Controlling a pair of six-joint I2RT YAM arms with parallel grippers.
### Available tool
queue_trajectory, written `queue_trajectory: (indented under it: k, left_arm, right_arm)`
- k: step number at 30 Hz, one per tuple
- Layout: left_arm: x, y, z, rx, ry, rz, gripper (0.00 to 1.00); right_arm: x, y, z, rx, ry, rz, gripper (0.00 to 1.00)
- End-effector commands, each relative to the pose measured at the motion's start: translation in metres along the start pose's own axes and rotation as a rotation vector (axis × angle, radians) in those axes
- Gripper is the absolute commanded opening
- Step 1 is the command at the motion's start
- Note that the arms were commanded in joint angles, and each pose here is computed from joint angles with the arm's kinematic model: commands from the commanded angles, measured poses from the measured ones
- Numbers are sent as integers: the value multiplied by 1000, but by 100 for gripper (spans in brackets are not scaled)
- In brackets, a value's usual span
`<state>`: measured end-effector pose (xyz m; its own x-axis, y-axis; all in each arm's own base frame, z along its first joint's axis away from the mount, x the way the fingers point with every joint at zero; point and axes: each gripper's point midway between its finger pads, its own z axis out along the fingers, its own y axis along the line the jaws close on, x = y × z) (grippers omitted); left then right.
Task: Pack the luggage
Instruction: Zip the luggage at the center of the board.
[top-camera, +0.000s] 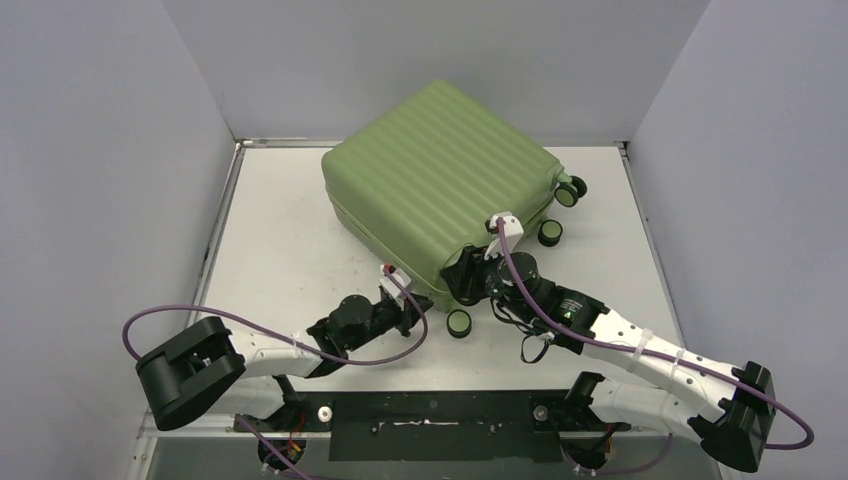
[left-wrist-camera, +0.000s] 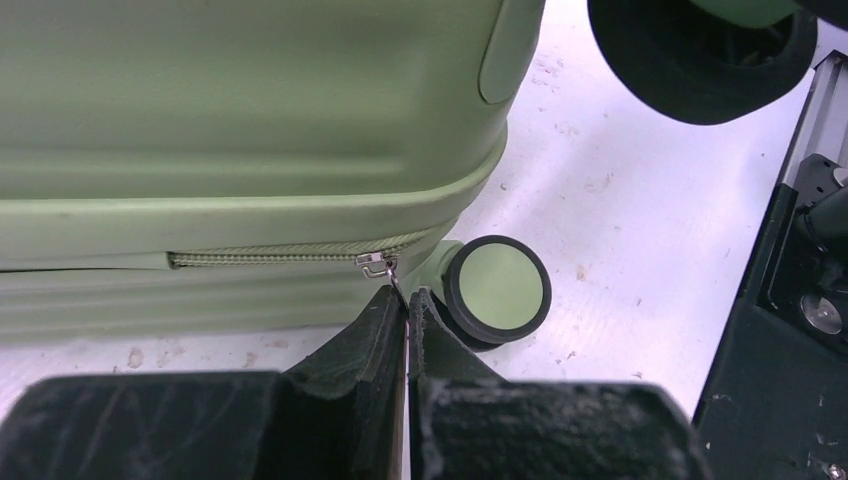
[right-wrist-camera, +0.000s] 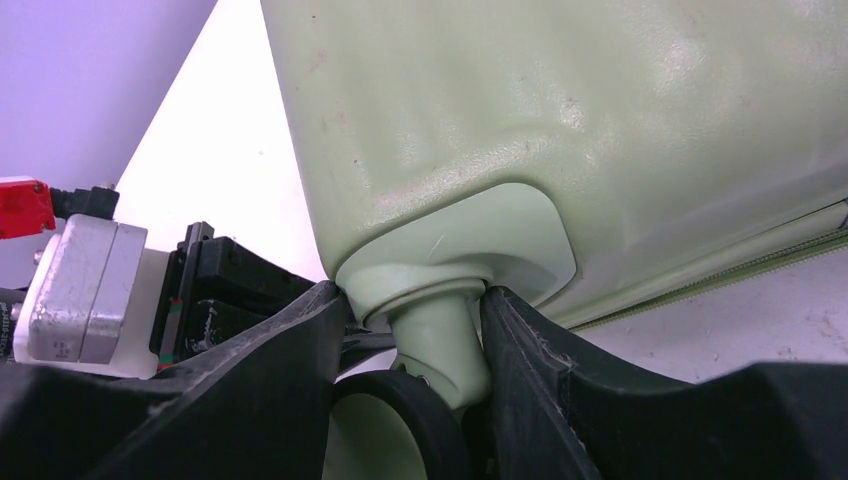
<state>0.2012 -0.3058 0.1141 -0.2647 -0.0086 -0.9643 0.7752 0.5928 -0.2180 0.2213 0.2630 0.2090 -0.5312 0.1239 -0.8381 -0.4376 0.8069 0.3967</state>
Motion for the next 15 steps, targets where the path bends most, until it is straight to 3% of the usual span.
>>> queue_trajectory:
  k: [1,15]
  left_arm:
    - [8,-41,2,154,35,-5,0]
    - [13,-74,24,234,33,9,0]
  right_arm:
    - [52,5,9,-29,170,-4,25]
    - [70,12,15,-39,197,42,22]
